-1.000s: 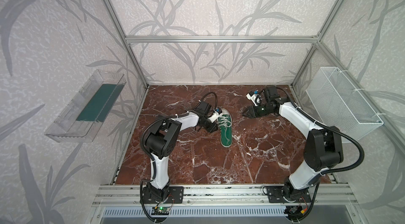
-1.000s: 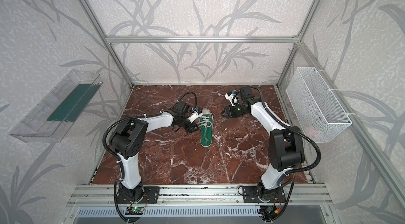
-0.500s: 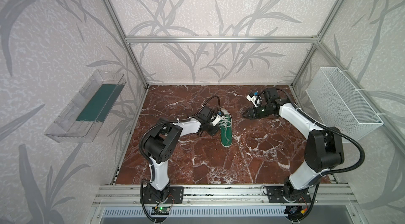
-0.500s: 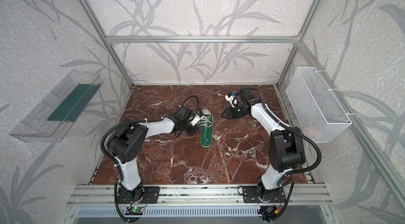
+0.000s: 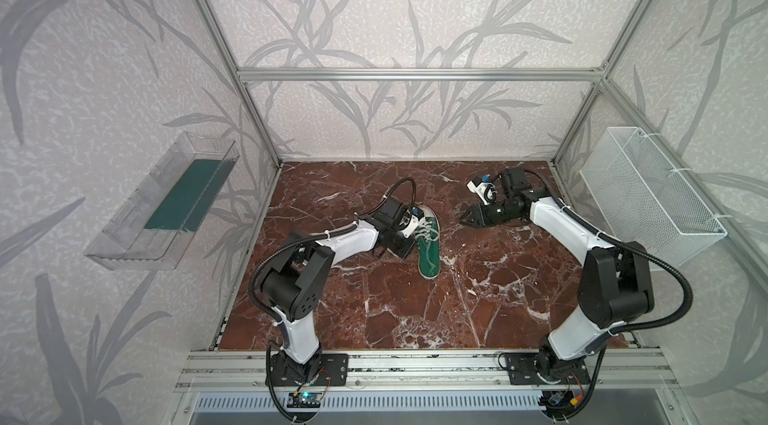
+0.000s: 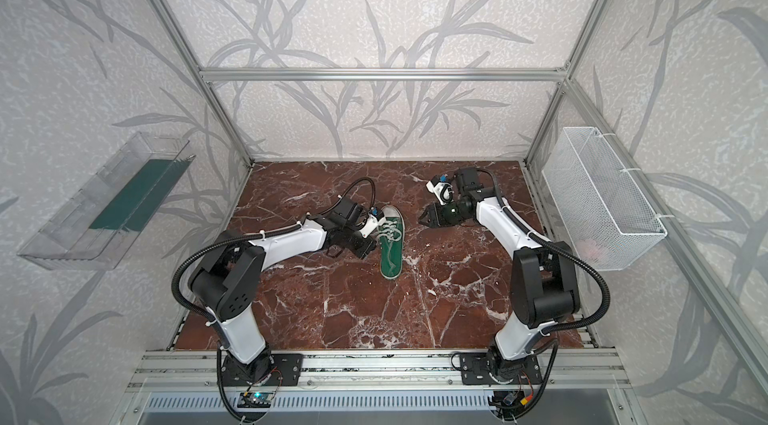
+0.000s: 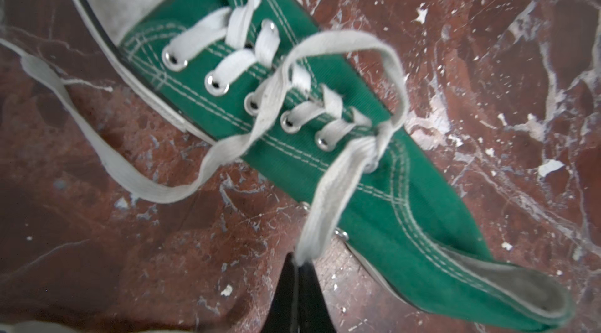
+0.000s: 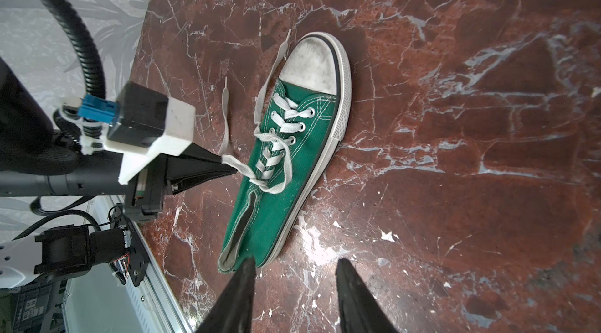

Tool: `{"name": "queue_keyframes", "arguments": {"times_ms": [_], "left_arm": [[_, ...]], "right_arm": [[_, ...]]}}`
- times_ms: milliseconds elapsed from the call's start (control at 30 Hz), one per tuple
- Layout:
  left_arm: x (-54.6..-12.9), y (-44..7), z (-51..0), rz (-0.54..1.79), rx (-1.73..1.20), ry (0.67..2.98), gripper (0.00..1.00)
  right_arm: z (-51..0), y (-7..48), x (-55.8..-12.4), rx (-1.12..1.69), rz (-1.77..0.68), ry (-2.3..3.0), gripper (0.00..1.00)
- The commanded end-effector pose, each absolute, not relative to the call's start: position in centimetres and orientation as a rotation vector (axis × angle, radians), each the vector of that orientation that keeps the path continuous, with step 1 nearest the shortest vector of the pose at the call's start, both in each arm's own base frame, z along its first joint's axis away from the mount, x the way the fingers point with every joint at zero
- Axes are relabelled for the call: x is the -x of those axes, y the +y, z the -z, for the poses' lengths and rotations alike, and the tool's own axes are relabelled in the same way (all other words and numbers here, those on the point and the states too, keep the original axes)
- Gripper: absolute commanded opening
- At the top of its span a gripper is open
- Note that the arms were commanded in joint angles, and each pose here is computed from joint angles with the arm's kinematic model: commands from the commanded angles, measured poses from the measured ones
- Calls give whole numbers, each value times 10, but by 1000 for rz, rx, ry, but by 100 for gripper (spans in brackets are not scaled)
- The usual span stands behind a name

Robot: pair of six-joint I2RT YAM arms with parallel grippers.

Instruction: Tie the shoes

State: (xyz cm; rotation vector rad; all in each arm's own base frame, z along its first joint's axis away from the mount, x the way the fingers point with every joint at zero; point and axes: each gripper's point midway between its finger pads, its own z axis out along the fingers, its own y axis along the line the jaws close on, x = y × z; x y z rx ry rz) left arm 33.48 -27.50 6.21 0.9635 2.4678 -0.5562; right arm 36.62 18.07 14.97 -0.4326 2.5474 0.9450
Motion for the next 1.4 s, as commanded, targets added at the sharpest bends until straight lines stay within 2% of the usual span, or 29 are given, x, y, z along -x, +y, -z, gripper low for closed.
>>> {"name": "queue_keyframes", "arguments": {"times_ms": [0, 400, 867, 1367], "left_arm": [[-332, -287, -100, 648, -935, 2451, 0], [-340, -322, -126, 914, -825, 2546, 0], [-390, -341, -124, 872, -674, 2494, 0], [-406, -354, -107, 850, -815, 2456, 0]], "right_arm": [[-160, 182, -366, 441, -962, 2511, 42], [-155, 182, -366, 441, -971, 2518, 42], [-150, 187, -368, 424, -1014, 2515, 42], [-139, 187, -365, 394, -1037, 2537, 42]]}}
